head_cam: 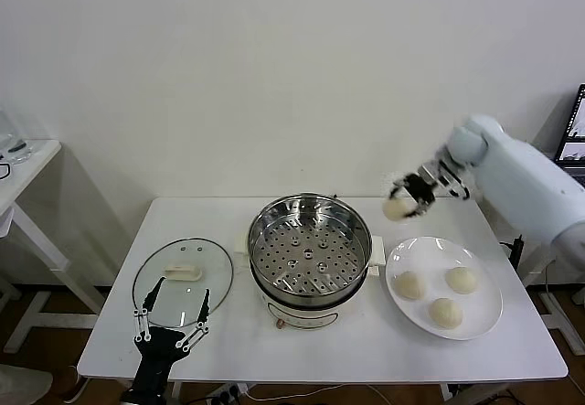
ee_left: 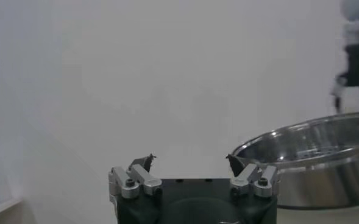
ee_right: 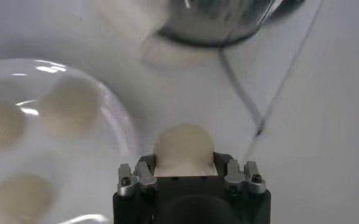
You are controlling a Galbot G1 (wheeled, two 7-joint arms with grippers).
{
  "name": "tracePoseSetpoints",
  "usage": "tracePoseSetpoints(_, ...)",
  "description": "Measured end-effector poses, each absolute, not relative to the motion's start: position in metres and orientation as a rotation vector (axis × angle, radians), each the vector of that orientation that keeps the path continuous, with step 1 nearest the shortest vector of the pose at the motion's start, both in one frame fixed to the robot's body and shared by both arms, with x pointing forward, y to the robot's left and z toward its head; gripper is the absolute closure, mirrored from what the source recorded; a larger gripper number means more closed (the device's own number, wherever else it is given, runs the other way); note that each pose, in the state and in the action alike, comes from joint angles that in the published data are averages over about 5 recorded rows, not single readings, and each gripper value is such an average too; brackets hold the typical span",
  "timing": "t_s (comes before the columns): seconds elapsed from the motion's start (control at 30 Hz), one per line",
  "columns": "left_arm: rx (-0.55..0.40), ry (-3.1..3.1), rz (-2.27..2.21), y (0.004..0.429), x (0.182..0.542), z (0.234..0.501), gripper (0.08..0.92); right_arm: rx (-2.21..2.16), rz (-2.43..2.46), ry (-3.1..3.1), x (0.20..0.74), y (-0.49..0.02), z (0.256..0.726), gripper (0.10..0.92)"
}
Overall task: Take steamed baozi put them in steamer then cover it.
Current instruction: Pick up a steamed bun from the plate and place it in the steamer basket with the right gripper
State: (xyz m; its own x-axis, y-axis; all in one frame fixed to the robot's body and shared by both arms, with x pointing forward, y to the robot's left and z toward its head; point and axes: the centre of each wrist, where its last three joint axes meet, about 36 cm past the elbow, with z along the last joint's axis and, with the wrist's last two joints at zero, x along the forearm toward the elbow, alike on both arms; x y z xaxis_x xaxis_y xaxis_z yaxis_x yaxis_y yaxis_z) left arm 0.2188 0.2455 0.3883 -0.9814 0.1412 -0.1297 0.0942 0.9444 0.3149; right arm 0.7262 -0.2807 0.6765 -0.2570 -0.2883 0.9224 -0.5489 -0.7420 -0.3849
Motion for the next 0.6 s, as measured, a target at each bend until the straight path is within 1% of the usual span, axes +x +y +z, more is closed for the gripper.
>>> tracePoseSetpoints(0.13, 0.176, 2.941, 0.460, 0.244, 0.220, 0.391, 0.177, 1.884, 2.236, -0.868, 0.721, -0.233, 0.694, 0.365)
tracePoseSetpoints(0.3, 0.171, 2.939, 0.458, 0.244, 0.219, 0.392, 0.177, 1.978, 2.321, -0.677, 0.711, -0.181, 0.695, 0.365)
tracePoseSetpoints(0.6, 0.167, 2.933, 0.453, 0.244, 0.220, 0.392, 0.177, 2.059, 2.357, -0.461, 0.703, -0.128, 0.675, 0.364)
